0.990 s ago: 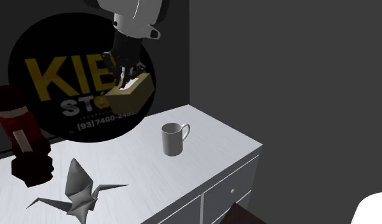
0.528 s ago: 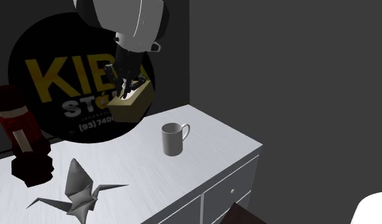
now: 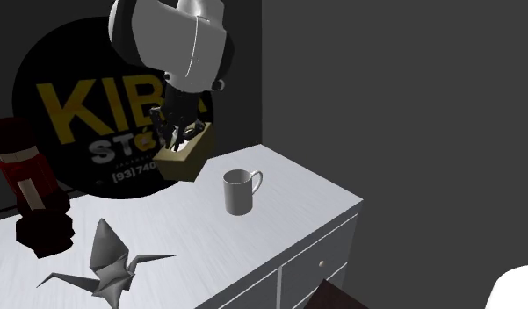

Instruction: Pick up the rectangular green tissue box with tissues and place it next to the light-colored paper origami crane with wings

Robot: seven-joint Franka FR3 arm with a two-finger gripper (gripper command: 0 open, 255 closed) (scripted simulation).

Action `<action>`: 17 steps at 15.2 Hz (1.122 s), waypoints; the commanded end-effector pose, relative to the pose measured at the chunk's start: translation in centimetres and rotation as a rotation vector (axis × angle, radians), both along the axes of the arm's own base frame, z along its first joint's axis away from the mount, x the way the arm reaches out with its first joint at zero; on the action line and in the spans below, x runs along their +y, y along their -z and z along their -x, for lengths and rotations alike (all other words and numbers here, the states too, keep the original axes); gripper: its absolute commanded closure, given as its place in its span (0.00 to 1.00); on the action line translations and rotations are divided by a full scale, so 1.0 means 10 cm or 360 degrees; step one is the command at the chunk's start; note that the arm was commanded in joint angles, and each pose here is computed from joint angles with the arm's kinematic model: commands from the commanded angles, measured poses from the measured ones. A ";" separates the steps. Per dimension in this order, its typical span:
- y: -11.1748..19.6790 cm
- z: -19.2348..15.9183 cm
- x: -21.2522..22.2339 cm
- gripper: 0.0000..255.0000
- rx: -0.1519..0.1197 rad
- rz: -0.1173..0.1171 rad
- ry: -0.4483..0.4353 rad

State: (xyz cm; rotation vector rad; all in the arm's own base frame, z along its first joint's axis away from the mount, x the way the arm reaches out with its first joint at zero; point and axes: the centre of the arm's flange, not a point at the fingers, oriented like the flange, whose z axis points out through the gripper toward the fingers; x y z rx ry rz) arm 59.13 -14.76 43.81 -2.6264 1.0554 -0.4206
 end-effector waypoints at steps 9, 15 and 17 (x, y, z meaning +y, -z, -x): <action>0.53 -0.01 0.00 1.00 -0.0001 0.0001 0.0000; 0.66 -0.01 0.00 1.00 -0.0001 0.0001 0.0000; 0.66 -0.01 0.00 1.00 -0.0001 0.0001 0.0000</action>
